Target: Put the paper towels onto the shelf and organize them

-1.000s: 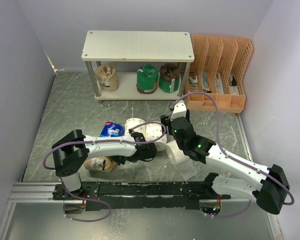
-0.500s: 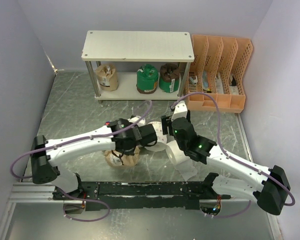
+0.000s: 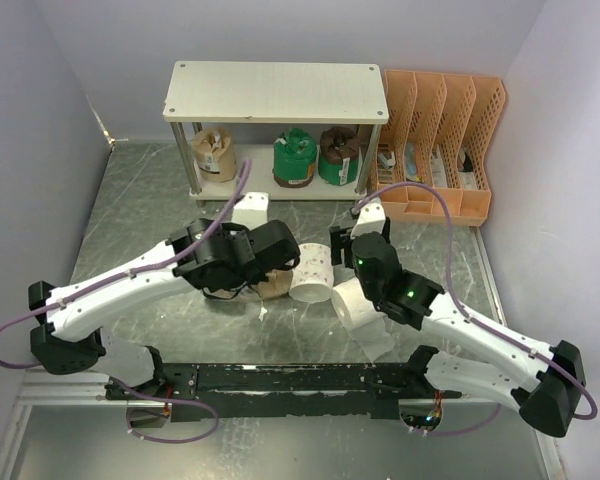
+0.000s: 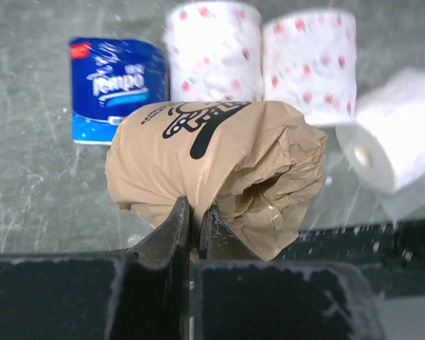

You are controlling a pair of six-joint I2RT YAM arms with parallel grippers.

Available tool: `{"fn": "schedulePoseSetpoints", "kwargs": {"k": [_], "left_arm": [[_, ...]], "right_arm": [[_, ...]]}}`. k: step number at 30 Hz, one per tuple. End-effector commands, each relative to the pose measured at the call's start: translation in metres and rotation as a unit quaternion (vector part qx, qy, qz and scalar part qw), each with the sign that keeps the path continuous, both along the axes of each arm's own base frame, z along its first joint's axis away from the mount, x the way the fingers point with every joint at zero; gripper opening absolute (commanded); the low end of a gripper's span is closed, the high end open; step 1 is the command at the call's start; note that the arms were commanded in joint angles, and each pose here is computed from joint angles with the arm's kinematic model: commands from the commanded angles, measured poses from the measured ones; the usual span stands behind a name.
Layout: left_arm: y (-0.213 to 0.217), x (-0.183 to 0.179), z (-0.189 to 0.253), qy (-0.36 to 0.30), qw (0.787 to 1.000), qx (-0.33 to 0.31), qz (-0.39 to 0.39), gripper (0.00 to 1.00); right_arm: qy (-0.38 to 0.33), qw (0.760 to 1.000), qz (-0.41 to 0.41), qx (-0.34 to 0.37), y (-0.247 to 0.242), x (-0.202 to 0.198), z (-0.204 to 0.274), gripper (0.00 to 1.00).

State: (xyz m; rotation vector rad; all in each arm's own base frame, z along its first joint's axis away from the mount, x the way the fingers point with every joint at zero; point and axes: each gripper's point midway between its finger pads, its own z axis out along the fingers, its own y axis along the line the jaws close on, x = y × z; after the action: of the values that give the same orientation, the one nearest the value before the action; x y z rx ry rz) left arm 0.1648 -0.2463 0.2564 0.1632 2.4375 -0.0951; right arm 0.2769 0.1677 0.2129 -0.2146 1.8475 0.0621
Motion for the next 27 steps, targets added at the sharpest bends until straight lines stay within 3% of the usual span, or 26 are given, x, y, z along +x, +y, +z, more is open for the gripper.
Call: {"fn": "schedulePoseSetpoints", "kwargs": {"k": [1, 2, 4, 7, 10, 15, 22, 27], "left_arm": [[0.043, 0.042, 0.04, -0.144, 0.969, -0.076, 0.186, 0.07], [0.053, 0.053, 0.041, -0.157, 0.954, -0.107, 0.234, 0.07], [0.059, 0.078, 0.049, -0.172, 0.935, -0.172, 0.258, 0.07], [0.073, 0.114, 0.057, -0.2, 0.891, -0.27, 0.305, 0.07], [0.085, 0.144, 0.055, -0.229, 0.856, -0.319, 0.336, 0.07], [0.063, 0.192, 0.044, -0.22, 0.85, -0.342, 0.335, 0.07], [0.039, 0.248, 0.038, -0.238, 0.823, -0.392, 0.334, 0.07], [0.03, 0.28, 0.039, -0.292, 0.805, -0.402, 0.325, 0.07]], "right_arm": [[-0.032, 0.999, -0.027, 0.03, -0.012, -0.001, 0.036, 0.71], [-0.037, 0.998, -0.025, 0.032, -0.013, -0.001, 0.041, 0.71], [-0.043, 0.998, -0.02, 0.036, -0.013, -0.002, 0.049, 0.71], [-0.04, 0.999, -0.017, 0.03, -0.013, -0.003, 0.054, 0.71], [-0.042, 0.999, -0.015, 0.025, -0.013, -0.003, 0.061, 0.71], [-0.049, 0.998, -0.014, 0.026, -0.017, -0.005, 0.072, 0.71], [-0.054, 0.998, -0.02, 0.02, -0.024, -0.008, 0.082, 0.71], [-0.056, 0.998, -0.02, 0.022, -0.027, -0.01, 0.087, 0.71]]}}
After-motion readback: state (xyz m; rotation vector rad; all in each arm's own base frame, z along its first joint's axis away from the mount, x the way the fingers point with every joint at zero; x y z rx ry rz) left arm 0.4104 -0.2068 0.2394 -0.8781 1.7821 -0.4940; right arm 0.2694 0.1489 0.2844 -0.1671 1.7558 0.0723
